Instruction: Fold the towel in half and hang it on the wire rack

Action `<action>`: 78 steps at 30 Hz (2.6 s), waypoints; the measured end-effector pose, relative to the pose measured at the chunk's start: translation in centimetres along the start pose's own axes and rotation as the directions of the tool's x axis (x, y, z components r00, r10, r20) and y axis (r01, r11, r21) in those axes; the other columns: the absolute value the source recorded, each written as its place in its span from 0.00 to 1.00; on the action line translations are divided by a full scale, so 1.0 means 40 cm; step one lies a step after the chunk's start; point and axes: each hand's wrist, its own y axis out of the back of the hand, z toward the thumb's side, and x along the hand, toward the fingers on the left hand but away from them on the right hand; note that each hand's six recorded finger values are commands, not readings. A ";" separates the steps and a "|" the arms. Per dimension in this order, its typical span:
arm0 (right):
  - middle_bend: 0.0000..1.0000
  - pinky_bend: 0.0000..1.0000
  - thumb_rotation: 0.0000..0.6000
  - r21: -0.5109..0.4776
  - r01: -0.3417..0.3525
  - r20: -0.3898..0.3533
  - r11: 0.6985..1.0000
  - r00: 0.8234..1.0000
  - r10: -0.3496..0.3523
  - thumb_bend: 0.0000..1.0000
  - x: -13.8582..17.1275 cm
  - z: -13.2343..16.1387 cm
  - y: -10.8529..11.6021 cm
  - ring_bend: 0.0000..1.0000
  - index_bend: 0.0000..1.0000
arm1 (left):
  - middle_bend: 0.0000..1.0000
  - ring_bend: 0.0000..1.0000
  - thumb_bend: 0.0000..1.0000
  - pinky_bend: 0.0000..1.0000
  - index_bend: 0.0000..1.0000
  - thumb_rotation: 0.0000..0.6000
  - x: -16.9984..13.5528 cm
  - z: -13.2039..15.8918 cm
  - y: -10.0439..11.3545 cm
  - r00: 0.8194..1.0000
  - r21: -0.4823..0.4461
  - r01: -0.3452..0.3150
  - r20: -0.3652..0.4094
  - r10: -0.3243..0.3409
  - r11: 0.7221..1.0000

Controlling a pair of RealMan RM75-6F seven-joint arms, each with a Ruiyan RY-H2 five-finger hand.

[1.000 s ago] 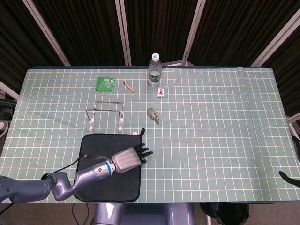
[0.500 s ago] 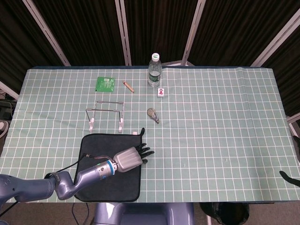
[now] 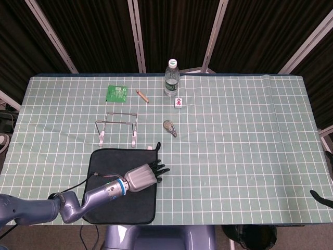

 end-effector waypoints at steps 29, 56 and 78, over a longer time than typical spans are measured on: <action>0.00 0.00 1.00 -0.003 0.001 -0.008 1.000 1.000 -0.001 0.00 0.005 0.005 0.001 0.00 0.03 | 0.00 0.00 0.50 0.00 0.55 1.00 -0.029 -0.014 -0.006 1.000 -0.019 -0.010 -0.016 0.010 1.000; 0.00 0.00 1.00 -0.012 -0.012 -0.036 1.000 0.999 0.011 0.00 0.015 0.021 -0.001 0.00 0.04 | 0.00 0.00 0.53 0.00 0.72 1.00 -0.202 -0.071 -0.051 0.975 -0.045 -0.088 -0.208 0.077 0.995; 0.00 0.00 1.00 -0.009 -0.010 -0.062 1.000 0.998 0.009 0.00 0.027 0.040 0.002 0.00 0.04 | 0.00 0.00 0.53 0.00 0.74 1.00 -0.355 -0.107 -0.096 0.960 -0.112 -0.112 -0.268 0.078 0.987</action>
